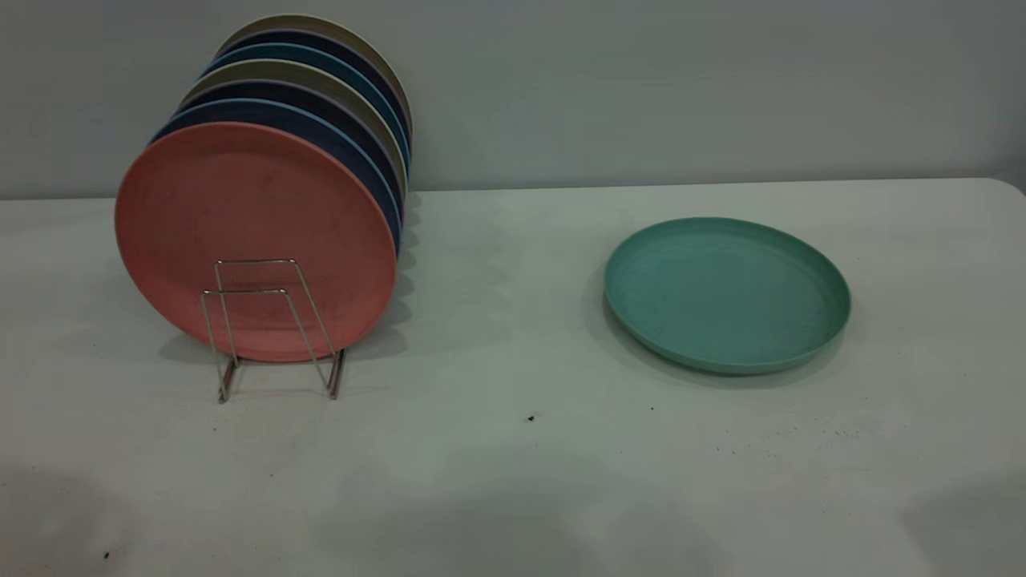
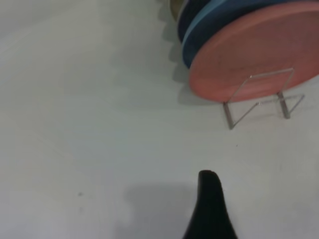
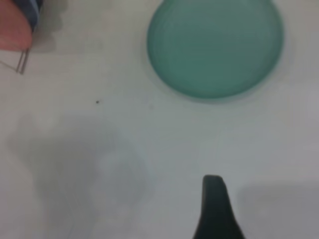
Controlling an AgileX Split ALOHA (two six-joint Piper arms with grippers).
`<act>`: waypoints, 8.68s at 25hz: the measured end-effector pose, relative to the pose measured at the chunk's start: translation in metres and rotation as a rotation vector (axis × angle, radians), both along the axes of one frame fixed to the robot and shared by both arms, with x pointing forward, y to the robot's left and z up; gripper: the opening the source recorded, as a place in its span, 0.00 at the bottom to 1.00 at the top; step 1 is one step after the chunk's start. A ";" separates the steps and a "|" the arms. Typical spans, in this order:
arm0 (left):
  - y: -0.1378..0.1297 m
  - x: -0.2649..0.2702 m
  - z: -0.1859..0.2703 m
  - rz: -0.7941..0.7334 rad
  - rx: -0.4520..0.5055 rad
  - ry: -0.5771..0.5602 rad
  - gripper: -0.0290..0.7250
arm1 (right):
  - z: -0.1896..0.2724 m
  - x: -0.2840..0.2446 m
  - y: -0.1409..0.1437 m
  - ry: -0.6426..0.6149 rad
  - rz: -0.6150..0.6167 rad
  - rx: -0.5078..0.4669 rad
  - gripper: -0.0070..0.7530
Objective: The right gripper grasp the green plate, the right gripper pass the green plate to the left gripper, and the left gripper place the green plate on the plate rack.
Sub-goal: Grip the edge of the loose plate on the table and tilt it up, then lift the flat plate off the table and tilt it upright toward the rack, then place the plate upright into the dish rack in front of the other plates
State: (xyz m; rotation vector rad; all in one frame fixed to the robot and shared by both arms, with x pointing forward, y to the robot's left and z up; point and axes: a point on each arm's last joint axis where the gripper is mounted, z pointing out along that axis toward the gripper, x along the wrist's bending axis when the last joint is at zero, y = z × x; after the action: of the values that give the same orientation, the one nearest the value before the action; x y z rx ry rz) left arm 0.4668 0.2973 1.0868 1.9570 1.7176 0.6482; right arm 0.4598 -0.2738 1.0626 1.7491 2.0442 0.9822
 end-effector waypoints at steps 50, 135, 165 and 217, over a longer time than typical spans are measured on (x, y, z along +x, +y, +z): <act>-0.156 0.104 -0.137 -0.416 -0.266 0.159 0.82 | -0.279 0.215 -0.042 0.419 -0.194 0.456 0.36; -0.086 0.125 -0.061 -0.769 -0.133 -0.272 0.18 | 0.016 0.175 -0.005 0.061 0.430 0.258 0.62; -0.013 0.124 -0.042 -1.231 0.549 -0.293 0.18 | 0.008 -0.155 0.005 -0.012 0.197 -0.120 0.59; -0.028 0.144 -0.086 -1.248 0.489 -0.229 0.52 | -0.020 -0.191 -0.004 -0.113 0.082 -0.207 0.59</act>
State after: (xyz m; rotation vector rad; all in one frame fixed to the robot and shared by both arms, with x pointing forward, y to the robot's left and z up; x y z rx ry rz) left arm 0.6106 0.2693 1.0003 2.5986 -0.0066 0.7424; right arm 0.2688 -0.2776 1.0430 1.4835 2.0769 0.8382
